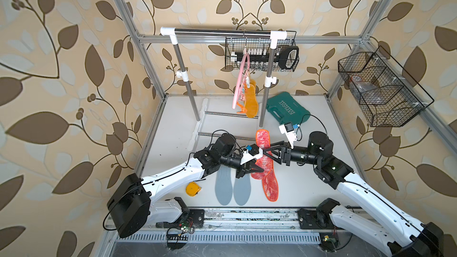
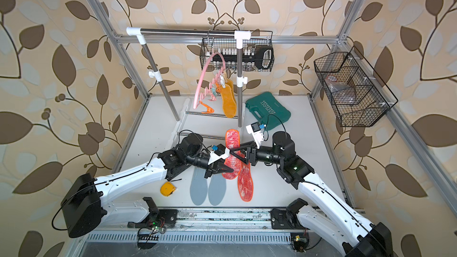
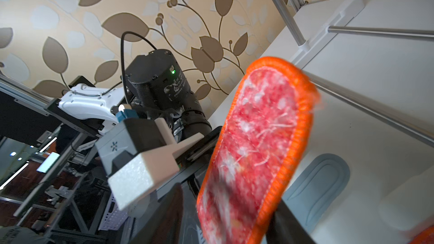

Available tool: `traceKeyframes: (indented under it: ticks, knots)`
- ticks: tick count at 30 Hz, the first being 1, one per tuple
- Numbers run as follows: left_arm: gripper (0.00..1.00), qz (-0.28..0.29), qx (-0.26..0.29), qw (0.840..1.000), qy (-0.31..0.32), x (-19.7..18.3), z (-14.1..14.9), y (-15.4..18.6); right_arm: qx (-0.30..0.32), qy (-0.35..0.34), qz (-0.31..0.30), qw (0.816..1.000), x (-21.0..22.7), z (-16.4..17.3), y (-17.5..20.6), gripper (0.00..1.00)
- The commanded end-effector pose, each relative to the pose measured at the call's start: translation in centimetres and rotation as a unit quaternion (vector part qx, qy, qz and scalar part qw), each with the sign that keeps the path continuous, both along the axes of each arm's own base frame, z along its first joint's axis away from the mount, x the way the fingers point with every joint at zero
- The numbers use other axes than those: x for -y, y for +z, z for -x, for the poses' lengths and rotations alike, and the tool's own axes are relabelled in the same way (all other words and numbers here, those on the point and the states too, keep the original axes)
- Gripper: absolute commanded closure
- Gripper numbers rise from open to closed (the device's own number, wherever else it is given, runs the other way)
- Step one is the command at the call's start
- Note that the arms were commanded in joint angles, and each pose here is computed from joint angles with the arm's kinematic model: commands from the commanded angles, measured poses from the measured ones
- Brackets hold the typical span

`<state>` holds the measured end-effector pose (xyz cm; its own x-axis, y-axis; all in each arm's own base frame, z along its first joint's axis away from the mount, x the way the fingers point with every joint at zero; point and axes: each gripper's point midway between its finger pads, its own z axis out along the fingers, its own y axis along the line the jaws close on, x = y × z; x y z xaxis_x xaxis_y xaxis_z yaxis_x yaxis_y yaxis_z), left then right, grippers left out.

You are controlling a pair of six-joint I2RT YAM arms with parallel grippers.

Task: Take the shoe insoles off the hanger
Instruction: Place the insole at the center of the board.

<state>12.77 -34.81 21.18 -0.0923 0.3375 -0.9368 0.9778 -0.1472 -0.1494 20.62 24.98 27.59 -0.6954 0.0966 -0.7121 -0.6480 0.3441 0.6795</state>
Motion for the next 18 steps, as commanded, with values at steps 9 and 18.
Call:
traceKeyframes:
  ticks: [9,18]
  knots:
    - [0.94,0.034,0.001,0.998,0.055,1.4,-1.9,2.3,0.003,-0.004,0.007,1.0,0.1,0.5,-1.4,0.7]
    - [0.92,0.022,-0.045,0.998,0.045,2.4,-2.1,1.7,0.007,0.0,0.022,1.0,0.1,0.5,-2.4,0.92]
